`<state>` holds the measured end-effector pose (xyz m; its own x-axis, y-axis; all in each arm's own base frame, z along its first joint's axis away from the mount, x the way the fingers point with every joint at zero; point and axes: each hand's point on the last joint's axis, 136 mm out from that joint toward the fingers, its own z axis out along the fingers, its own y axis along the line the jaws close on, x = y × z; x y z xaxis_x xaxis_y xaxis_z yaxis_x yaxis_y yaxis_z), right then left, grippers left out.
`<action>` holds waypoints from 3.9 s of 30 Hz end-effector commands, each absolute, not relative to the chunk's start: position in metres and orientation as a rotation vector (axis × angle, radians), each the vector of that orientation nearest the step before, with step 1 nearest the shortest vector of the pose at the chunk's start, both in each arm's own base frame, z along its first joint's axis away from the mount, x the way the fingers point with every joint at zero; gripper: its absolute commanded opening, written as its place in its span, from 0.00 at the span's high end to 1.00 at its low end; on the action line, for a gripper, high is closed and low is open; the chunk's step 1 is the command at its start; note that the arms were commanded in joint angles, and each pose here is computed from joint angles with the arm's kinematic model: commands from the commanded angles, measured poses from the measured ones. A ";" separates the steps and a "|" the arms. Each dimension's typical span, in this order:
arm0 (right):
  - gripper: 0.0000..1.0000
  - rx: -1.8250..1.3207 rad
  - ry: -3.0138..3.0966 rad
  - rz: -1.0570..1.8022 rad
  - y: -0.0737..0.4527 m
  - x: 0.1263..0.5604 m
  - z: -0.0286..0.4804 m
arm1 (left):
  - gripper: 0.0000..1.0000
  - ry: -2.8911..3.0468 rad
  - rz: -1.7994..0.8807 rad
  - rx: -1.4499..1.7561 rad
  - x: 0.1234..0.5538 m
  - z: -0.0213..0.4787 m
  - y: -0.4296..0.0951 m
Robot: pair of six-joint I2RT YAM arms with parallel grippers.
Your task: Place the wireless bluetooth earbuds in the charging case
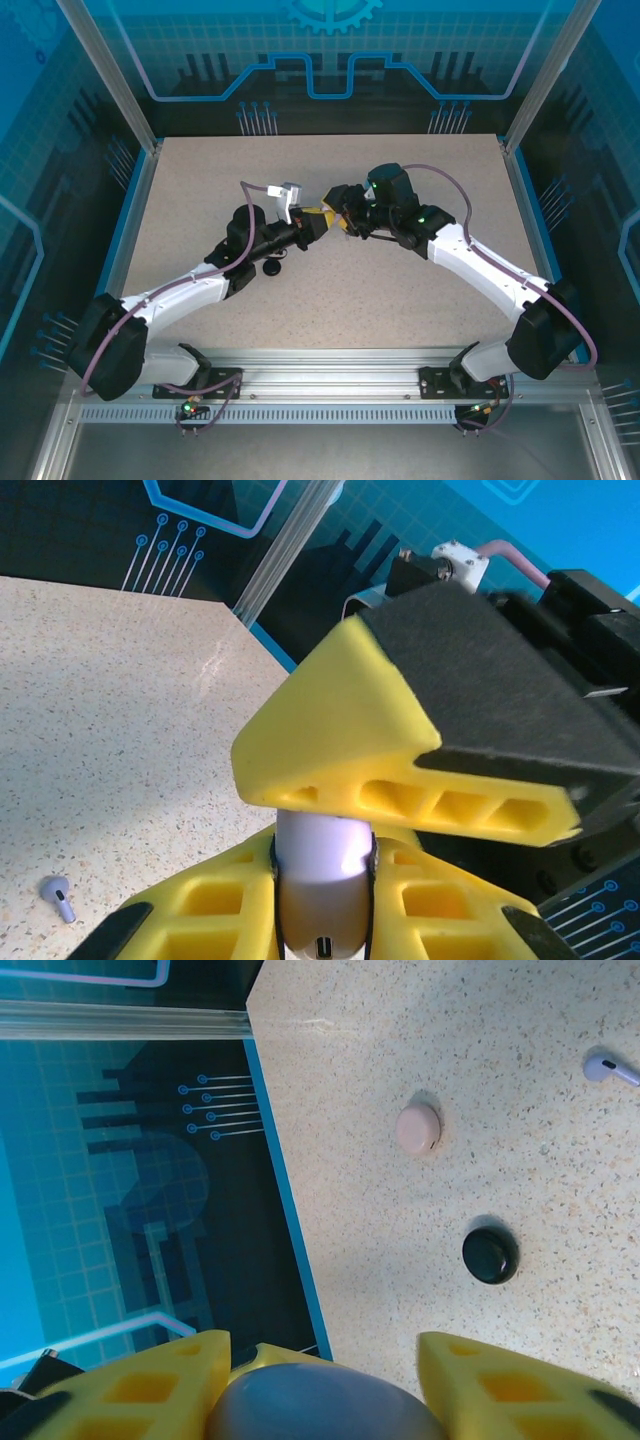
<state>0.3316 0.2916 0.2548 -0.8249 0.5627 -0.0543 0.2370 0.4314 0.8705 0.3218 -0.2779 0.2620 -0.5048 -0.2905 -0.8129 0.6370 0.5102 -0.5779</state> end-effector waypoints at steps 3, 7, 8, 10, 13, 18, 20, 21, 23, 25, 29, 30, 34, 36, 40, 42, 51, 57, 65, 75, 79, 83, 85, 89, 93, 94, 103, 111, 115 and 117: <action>0.25 0.677 2.315 1.279 0.266 0.342 0.261 | 1.00 1.728 -1.226 0.316 0.316 0.269 -0.285; 0.22 0.650 2.282 1.190 0.230 0.341 0.267 | 1.00 1.754 -1.232 0.318 0.316 0.263 -0.287; 0.22 0.634 2.281 1.164 0.220 0.339 0.266 | 1.00 1.764 -1.233 0.321 0.316 0.260 -0.287; 0.22 0.568 2.278 1.118 0.204 0.335 0.265 | 1.00 1.785 -1.242 0.341 0.315 0.256 -0.290; 0.22 0.335 2.271 1.056 0.189 0.331 0.266 | 1.00 1.826 -1.264 0.388 0.311 0.249 -0.297; 0.24 -0.213 2.203 1.042 0.206 0.308 0.264 | 1.00 1.858 -1.296 0.433 0.306 0.245 -0.303; 0.24 -0.319 2.183 1.062 0.211 0.299 0.258 | 1.00 1.862 -1.307 0.446 0.305 0.246 -0.305; 0.24 -0.342 2.188 1.064 0.212 0.296 0.252 | 1.00 1.865 -1.312 0.451 0.305 0.245 -0.305; 0.25 -0.389 2.187 1.089 0.216 0.292 0.247 | 1.00 1.869 -1.322 0.459 0.304 0.246 -0.307; 0.26 -0.418 2.182 1.109 0.221 0.289 0.243 | 1.00 1.873 -1.330 0.464 0.304 0.245 -0.308; 0.27 -0.440 2.182 1.117 0.227 0.289 0.239 | 1.00 1.878 -1.338 0.470 0.303 0.245 -0.310; 0.27 -0.438 2.184 1.115 0.228 0.290 0.238 | 1.00 1.883 -1.338 0.469 0.303 0.243 -0.310; 0.29 -0.433 2.194 1.123 0.231 0.294 0.235 | 1.00 1.883 -1.338 0.471 0.304 0.244 -0.310; 0.30 -0.435 2.200 1.128 0.234 0.296 0.233 | 1.00 1.882 -1.338 0.471 0.304 0.244 -0.310; 0.31 -0.435 2.215 1.126 0.237 0.299 0.226 | 1.00 1.884 -1.339 0.474 0.303 0.244 -0.310; 0.33 -0.418 2.229 1.114 0.237 0.302 0.220 | 1.00 1.882 -1.342 0.480 0.303 0.245 -0.311; 0.41 -0.259 2.306 1.038 0.212 0.325 0.185 | 1.00 1.859 -1.355 0.494 0.298 0.253 -0.310; 0.43 -0.214 2.324 1.059 0.206 0.328 0.177 | 1.00 1.854 -1.355 0.492 0.296 0.254 -0.308; 0.46 -0.348 2.231 1.175 0.211 0.296 0.208 | 1.00 1.856 -1.363 0.485 0.297 0.251 -0.309; 0.57 -0.435 2.164 1.295 0.226 0.289 0.220 | 1.00 1.839 -1.385 0.483 0.297 0.257 -0.311; 0.59 -0.442 2.163 1.303 0.231 0.291 0.220 | 1.00 1.838 -1.386 0.481 0.297 0.258 -0.311; 0.60 -0.436 2.173 1.295 0.234 0.295 0.217 | 1.00 1.837 -1.389 0.479 0.297 0.258 -0.311; 0.61 -0.432 2.174 1.294 0.236 0.297 0.216 | 1.00 1.839 -1.392 0.481 0.297 0.258 -0.312; 0.63 -0.416 2.185 1.299 0.239 0.302 0.212 | 1.00 1.839 -1.396 0.482 0.297 0.258 -0.313; 0.64 -0.413 2.200 1.305 0.242 0.303 0.206 | 1.00 1.840 -1.398 0.483 0.297 0.258 -0.313; 0.64 -0.426 2.173 1.307 0.245 0.308 0.217 | 1.00 1.841 -1.399 0.484 0.297 0.257 -0.314; 0.68 -0.437 2.167 1.279 0.245 0.308 0.222 | 1.00 1.846 -1.400 0.488 0.296 0.255 -0.315; 0.81 -0.424 2.171 1.294 0.247 0.314 0.219 | 1.00 1.844 -1.410 0.491 0.294 0.256 -0.315; 0.89 -0.436 2.156 1.306 0.249 0.315 0.224 | 1.00 1.846 -1.414 0.495 0.292 0.255 -0.316; 0.93 -0.445 2.151 1.311 0.249 0.314 0.226 | 1.00 1.849 -1.415 0.493 0.292 0.254 -0.317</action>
